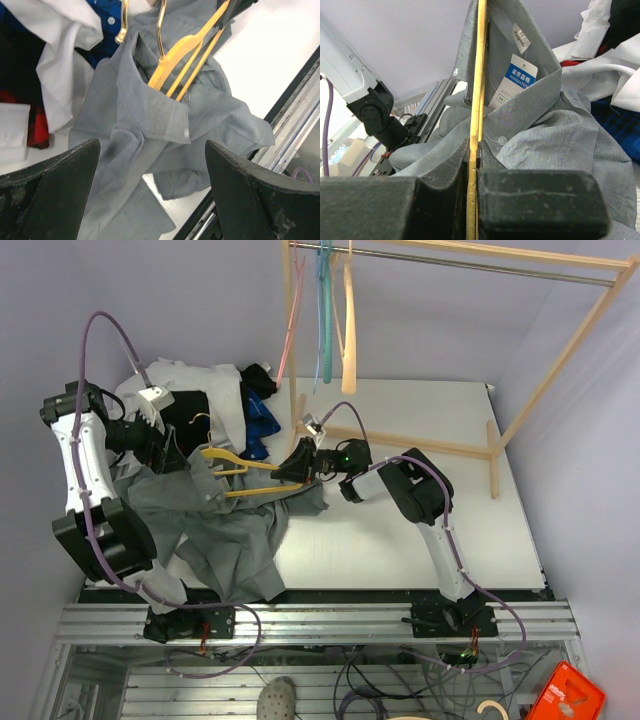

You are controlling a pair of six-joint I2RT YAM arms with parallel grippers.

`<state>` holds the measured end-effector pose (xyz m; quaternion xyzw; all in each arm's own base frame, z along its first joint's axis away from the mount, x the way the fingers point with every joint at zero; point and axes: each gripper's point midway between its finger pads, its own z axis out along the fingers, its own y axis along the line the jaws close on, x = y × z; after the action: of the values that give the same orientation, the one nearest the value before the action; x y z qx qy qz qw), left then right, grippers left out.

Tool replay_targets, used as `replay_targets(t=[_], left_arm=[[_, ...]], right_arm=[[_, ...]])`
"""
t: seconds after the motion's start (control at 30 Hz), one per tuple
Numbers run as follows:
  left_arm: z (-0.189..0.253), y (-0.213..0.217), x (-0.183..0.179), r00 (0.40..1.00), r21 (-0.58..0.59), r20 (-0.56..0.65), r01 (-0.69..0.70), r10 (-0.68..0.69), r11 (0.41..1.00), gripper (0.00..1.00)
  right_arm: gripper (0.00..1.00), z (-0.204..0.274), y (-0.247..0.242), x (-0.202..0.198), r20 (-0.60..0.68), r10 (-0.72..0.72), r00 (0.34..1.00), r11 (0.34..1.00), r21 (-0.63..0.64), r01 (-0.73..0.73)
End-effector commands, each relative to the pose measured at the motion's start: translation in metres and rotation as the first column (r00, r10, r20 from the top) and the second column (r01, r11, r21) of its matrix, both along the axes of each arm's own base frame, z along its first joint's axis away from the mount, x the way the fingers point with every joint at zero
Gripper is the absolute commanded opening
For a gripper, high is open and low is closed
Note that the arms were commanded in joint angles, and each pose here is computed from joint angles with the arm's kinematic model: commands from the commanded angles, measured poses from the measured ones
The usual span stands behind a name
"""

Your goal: Place the shirt on the hanger

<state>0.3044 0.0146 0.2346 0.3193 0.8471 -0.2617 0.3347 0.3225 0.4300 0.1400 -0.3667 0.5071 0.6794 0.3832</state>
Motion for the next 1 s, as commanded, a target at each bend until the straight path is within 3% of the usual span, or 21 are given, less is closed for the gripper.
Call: replay_targets(t=[0.0,0.4,0.77,0.9,0.97], left_arm=[[0.014,-0.014,0.01,0.998,-0.131,0.052,0.036,-0.03,0.991,0.97],[-0.024,-0.018,0.004,0.996,-0.136,-0.032,0.078,-0.083,0.988,1.0],[-0.023,-0.042,0.016,0.991,-0.229,-0.056,0.107,-0.122,0.968,0.86],[-0.029,-0.06,0.015,0.981,-0.235,-0.077,0.156,-0.178,0.959,0.67],[-0.031,-0.063,0.015,0.978,-0.241,-0.09,0.163,-0.189,0.957,0.64]], right_arm=[[0.0,0.059,-0.011,-0.006,0.239,-0.043,0.97,0.985,0.173,0.001],[0.0,0.061,-0.012,-0.007,0.235,-0.043,0.971,0.984,0.179,0.0],[0.0,0.063,-0.013,-0.008,0.232,-0.037,0.972,0.982,0.186,-0.007],[0.0,0.064,-0.013,-0.008,0.236,-0.037,0.971,0.983,0.186,-0.007],[0.0,0.064,-0.013,-0.009,0.236,-0.035,0.971,0.983,0.185,-0.009]])
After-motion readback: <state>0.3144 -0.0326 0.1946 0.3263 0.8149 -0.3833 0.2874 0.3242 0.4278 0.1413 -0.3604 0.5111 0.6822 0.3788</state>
